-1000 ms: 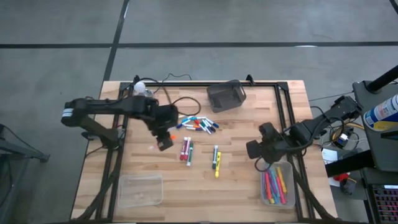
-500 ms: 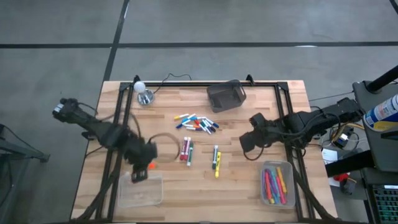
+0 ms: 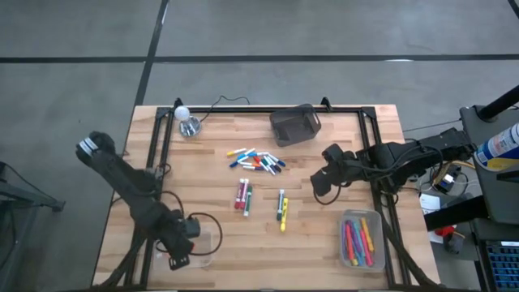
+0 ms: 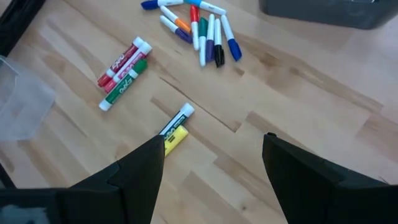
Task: Pick & Place Markers
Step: Put the orange marker pen into the transparent bin, then put the red marker pen into the transparent bin
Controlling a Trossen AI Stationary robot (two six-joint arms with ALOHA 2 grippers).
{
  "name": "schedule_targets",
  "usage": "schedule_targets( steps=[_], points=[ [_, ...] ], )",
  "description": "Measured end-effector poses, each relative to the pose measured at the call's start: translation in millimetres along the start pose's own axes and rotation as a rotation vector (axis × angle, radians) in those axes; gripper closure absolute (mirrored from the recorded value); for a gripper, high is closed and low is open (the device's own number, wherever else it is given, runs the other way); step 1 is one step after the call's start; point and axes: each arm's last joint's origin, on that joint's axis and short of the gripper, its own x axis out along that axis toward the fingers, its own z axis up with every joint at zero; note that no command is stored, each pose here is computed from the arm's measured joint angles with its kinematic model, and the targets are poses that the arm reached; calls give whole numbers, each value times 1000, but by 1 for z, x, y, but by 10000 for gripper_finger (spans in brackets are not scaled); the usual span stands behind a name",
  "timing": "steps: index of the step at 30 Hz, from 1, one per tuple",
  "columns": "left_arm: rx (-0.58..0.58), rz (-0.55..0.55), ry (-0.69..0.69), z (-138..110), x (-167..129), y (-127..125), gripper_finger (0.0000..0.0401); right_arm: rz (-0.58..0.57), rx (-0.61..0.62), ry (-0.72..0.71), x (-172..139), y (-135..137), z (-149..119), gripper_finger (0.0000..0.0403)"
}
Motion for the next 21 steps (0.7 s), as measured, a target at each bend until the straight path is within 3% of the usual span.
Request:
schedule_targets(
  steps=[8,18,21],
  points=[
    [27,12,109,1,13,7,305,14,-9,39,0,0,-1,145],
    [-32,-29,28,14,-18,25,283,13,-23,50,0,0,-2,145],
    [-92,-30,-51,25,-31,37,282,10,-25,44,0,0,-2,145]
  ],
)
